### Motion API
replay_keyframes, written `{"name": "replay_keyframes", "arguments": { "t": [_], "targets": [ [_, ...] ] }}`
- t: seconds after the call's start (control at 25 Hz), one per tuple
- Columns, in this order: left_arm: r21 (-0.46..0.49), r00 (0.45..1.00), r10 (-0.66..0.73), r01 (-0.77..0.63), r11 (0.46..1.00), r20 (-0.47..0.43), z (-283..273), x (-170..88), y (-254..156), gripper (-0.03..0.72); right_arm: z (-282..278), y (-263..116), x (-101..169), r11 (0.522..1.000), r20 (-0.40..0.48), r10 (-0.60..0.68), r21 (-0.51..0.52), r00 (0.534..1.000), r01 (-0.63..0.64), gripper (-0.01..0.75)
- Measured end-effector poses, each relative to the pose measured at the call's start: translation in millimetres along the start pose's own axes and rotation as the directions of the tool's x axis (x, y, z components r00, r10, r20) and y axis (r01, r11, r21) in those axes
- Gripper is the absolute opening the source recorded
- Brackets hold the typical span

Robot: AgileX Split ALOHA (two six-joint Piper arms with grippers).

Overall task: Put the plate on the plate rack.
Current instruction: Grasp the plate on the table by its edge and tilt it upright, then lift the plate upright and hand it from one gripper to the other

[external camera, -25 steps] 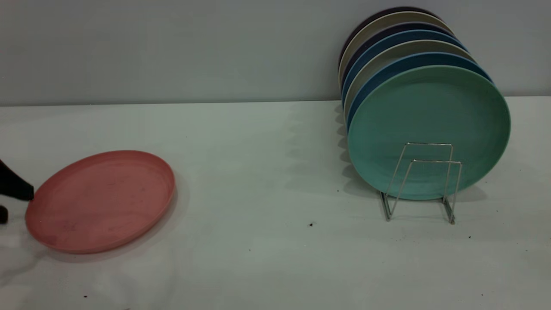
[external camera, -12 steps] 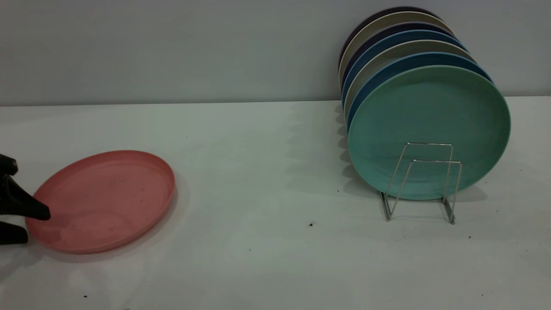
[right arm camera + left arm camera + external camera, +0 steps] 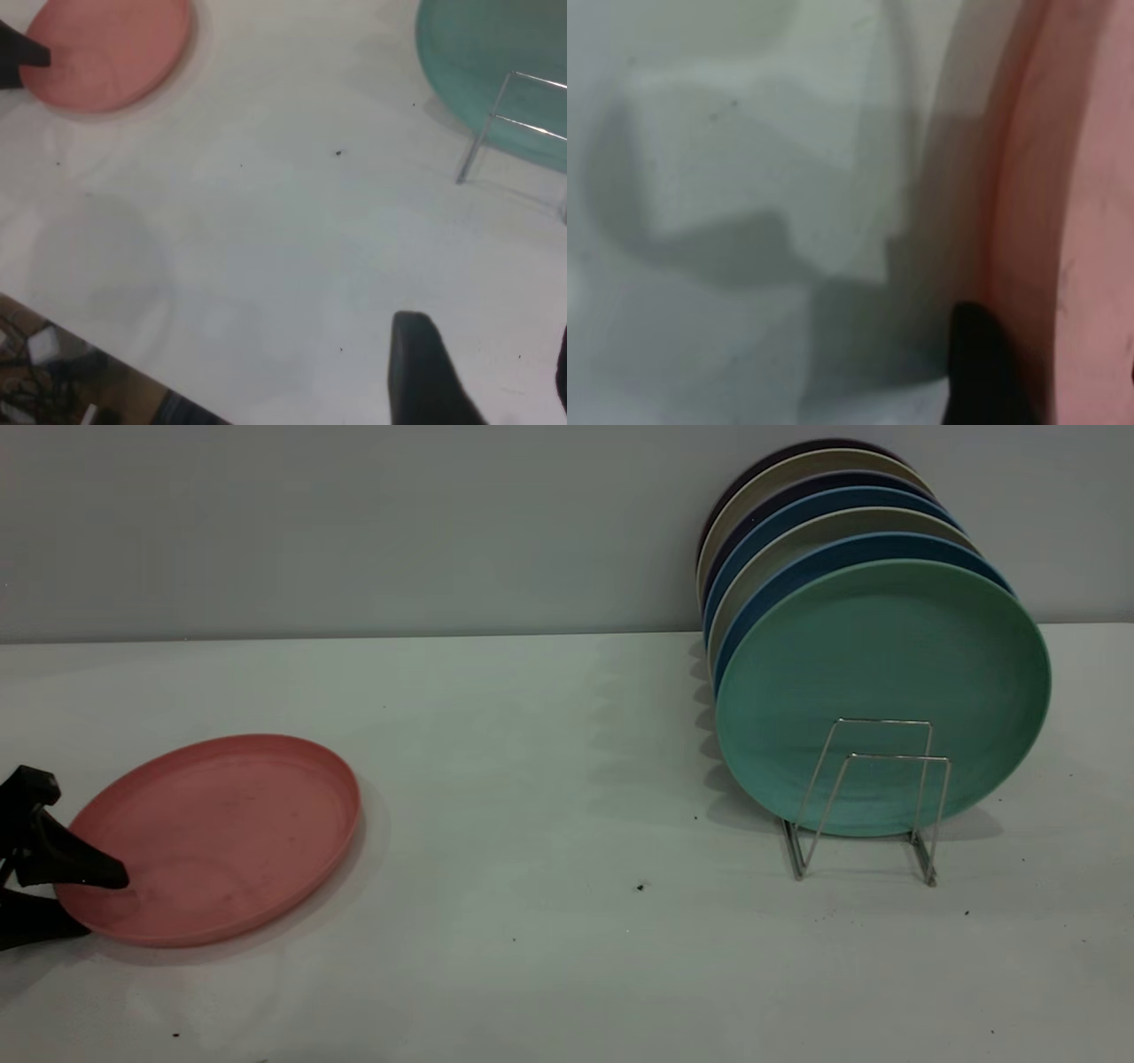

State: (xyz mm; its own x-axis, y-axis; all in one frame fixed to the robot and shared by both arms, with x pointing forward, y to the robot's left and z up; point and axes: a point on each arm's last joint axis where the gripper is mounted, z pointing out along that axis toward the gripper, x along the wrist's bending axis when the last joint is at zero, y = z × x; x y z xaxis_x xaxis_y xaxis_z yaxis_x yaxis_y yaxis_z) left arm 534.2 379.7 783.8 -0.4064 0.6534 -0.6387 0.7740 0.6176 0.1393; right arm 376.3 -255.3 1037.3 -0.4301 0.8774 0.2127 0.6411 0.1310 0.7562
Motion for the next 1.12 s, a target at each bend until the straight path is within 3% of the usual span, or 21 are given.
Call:
{"name": "replay_keyframes", "arguments": {
  "t": [0.12,0.32,0.4,0.72,0.92,1.12],
  "targets": [
    [-0.006,1.0,-0.01,0.011,1.0,0.015,2.7,1.1,-0.5,0.379,0.0,0.0,0.0,1.0,0.0,0.003,0.0,1.0,-0.003,0.383],
    [0.0,1.0,-0.017,0.017,1.0,0.006,5.4,4.3,-2.3,0.1,0.0,0.0,0.0,1.0,-0.001,0.008,0.0,1.0,-0.008,0.383],
    [0.002,1.0,-0.016,0.016,1.0,0.004,5.7,4.8,-2.6,0.034,0.0,0.3,0.3,1.0,-0.003,0.013,-0.003,1.0,-0.013,0.383],
    [-0.06,0.995,0.103,-0.102,0.993,0.011,-10.9,-11.3,9.4,0.015,-0.2,2.0,4.5,0.998,-0.051,0.066,-0.018,0.997,-0.067,0.383],
    [-0.12,0.976,0.213,-0.205,0.971,0.055,-26.6,-37.7,17.2,0.016,4.5,3.7,4.9,0.992,-0.088,0.122,-0.009,0.989,-0.123,0.383],
    [-0.109,0.931,0.354,-0.343,0.933,0.095,-22.6,-73.9,7.7,0.014,24.0,5.1,-1.8,0.987,-0.127,0.158,0.046,0.979,-0.154,0.383]
  ]
}}
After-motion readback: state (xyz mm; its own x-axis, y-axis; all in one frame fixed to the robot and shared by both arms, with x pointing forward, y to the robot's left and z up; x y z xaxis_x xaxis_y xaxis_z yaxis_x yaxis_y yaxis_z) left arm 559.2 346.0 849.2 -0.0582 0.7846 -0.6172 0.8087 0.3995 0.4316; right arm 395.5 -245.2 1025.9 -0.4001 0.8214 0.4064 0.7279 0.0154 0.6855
